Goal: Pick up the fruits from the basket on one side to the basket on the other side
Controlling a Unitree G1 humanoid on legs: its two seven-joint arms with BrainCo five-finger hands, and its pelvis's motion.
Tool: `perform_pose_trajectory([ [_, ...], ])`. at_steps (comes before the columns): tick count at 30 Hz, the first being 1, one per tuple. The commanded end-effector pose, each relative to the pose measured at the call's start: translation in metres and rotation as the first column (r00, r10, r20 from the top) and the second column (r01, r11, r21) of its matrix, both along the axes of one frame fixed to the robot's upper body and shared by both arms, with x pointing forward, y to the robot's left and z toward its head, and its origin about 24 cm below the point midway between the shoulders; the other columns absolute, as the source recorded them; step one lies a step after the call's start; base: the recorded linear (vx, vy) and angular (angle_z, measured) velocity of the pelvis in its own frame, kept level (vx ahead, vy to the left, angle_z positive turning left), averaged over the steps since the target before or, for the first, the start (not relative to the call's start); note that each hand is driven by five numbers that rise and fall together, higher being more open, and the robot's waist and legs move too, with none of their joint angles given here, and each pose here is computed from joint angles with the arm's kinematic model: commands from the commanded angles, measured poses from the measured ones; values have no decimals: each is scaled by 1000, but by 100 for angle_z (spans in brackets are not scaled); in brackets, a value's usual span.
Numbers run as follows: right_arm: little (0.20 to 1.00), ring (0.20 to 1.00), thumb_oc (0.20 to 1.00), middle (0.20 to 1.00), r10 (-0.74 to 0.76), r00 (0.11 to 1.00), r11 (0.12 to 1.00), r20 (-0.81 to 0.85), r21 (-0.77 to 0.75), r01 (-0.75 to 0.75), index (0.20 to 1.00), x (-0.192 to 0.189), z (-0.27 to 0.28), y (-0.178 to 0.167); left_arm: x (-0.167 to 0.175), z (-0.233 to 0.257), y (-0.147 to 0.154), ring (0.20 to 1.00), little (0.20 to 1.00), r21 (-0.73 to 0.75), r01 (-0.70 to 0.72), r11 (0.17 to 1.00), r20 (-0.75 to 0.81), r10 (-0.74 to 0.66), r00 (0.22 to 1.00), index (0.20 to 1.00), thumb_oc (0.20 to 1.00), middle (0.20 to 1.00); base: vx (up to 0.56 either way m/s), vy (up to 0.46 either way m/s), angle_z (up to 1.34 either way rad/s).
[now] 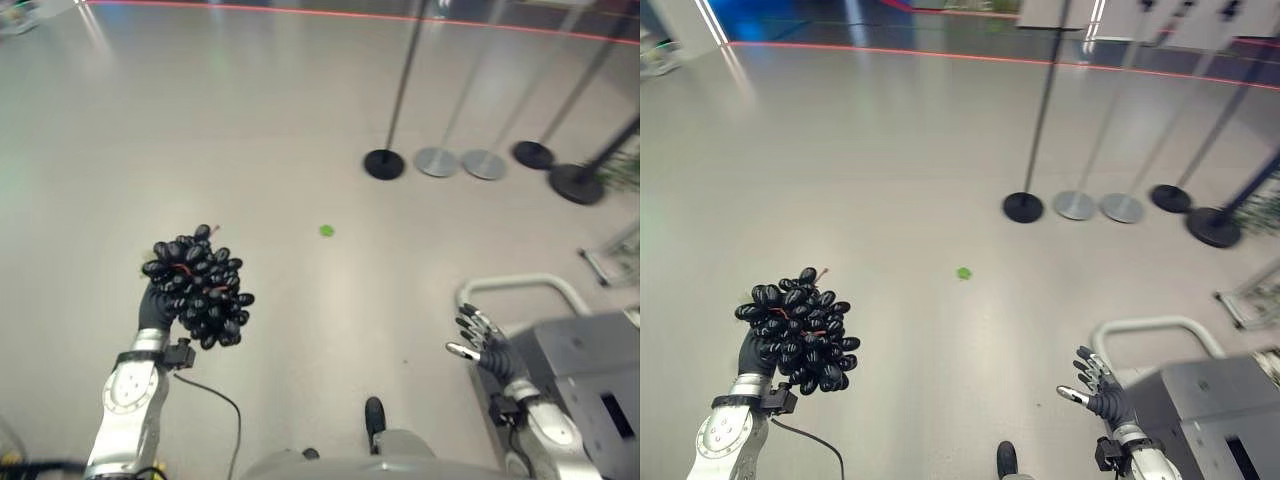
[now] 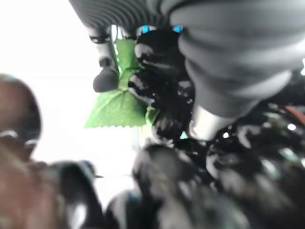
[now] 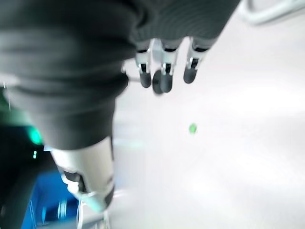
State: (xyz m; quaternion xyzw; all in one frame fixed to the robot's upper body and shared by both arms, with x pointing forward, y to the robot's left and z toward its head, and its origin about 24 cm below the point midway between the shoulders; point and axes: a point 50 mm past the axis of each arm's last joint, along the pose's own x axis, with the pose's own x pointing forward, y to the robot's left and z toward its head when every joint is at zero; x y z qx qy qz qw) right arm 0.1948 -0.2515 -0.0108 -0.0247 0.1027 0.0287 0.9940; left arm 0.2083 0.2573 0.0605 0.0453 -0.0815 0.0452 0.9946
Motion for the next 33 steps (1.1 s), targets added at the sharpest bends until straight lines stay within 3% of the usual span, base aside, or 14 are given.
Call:
perform_pose_trajectory([
  [1,1000,1000,1000,1000,36,989,999,143,-5,-36,1000,9,27,-1,10,49,-12,200,200,37,99,994,235,-105,966,200,200,200,51,-308,95],
  [17,1000,1000,1000,1000,59,979,997,194,-58,-49,1000,23,39,3,22,45,-25,200,200,-5,141,990,225,-136,965,200,200,200,-92,-83,117],
  [23,1000,1000,1000,1000,27,975,997,220,-77,-10,1000,28,46,-3,25,47,-25,200,200,3,144,990,227,-141,964,200,200,200,-19,225,169],
  [33,1000,1000,1000,1000,-43,972,999,229,10,41,1000,45,42,11,21,47,-3,200,200,71,62,996,196,-75,978,200,200,200,62,299,53],
])
